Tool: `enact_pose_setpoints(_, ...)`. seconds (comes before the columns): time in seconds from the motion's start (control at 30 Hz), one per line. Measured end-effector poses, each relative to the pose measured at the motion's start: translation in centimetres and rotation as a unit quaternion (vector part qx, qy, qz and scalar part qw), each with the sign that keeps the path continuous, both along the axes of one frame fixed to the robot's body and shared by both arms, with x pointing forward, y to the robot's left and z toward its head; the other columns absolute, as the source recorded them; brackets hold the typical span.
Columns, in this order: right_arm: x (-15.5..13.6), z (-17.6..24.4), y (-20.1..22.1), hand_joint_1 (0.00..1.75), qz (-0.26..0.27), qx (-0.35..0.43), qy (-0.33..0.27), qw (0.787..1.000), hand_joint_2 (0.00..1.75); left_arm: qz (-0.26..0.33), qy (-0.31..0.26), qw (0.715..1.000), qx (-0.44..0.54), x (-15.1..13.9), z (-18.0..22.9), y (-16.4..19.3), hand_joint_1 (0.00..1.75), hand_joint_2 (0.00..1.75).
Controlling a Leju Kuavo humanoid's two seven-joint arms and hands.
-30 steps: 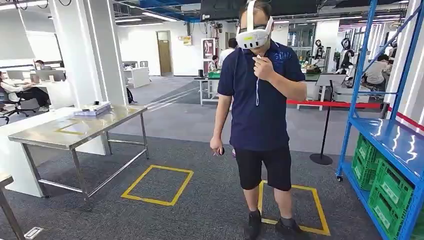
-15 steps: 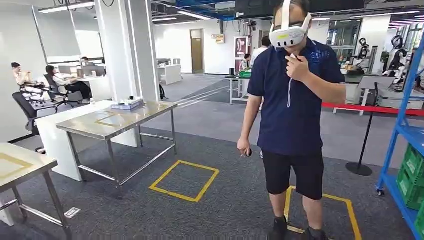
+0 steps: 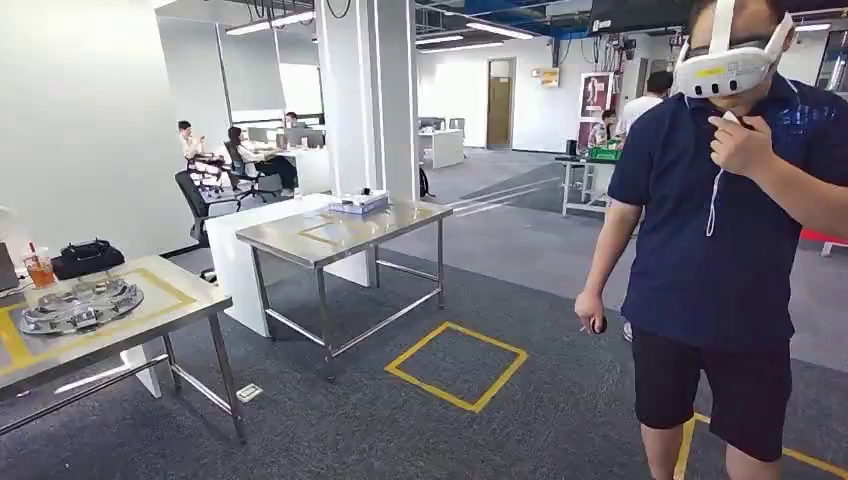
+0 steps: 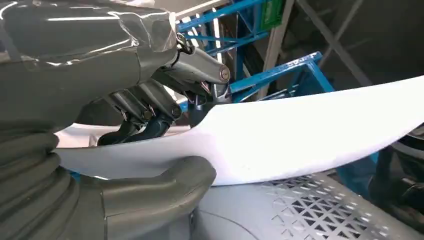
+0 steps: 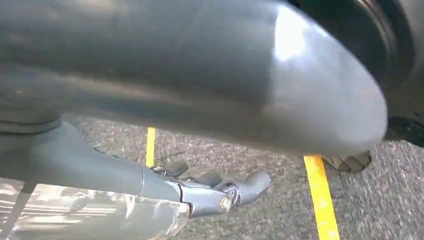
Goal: Take the parts from the cabinet and place them on the table.
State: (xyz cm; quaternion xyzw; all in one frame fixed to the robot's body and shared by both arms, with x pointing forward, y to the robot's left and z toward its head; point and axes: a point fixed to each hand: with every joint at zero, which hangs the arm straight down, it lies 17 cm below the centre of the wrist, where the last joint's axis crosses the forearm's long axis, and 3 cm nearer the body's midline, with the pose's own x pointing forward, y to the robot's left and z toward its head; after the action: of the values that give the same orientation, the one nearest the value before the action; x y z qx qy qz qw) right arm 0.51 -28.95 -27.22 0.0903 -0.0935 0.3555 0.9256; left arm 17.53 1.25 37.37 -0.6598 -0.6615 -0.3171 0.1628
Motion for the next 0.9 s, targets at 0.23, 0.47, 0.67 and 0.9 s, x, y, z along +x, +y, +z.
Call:
enact_pose_setpoints(0.23,-0.6,0.0,0.1,0.00,0.000,0.004,0.004,1.000,0.00,0.006,-0.002,1.000,0.003,0.2,-0.3,0.3,1.75,1.75)
enact_pose_setpoints(0.47,-0.6,0.0,1.0,0.00,-0.001,0.010,0.005,1.000,0.00,0.010,-0.006,1.000,0.002,0.2,-0.1,0.4,1.75,1.75)
enact_pose_setpoints(0.67,-0.5,0.0,1.1,0.00,0.000,0.010,0.004,1.000,0.00,0.010,-0.008,1.000,-0.003,0.1,0.2,0.5,1.75,1.75)
enact_pose_setpoints(0.9,-0.7,0.0,0.3,0.00,0.000,0.004,0.005,1.000,0.00,0.010,-0.003,1.000,-0.002,0.1,-0.1,0.5,1.75,1.75)
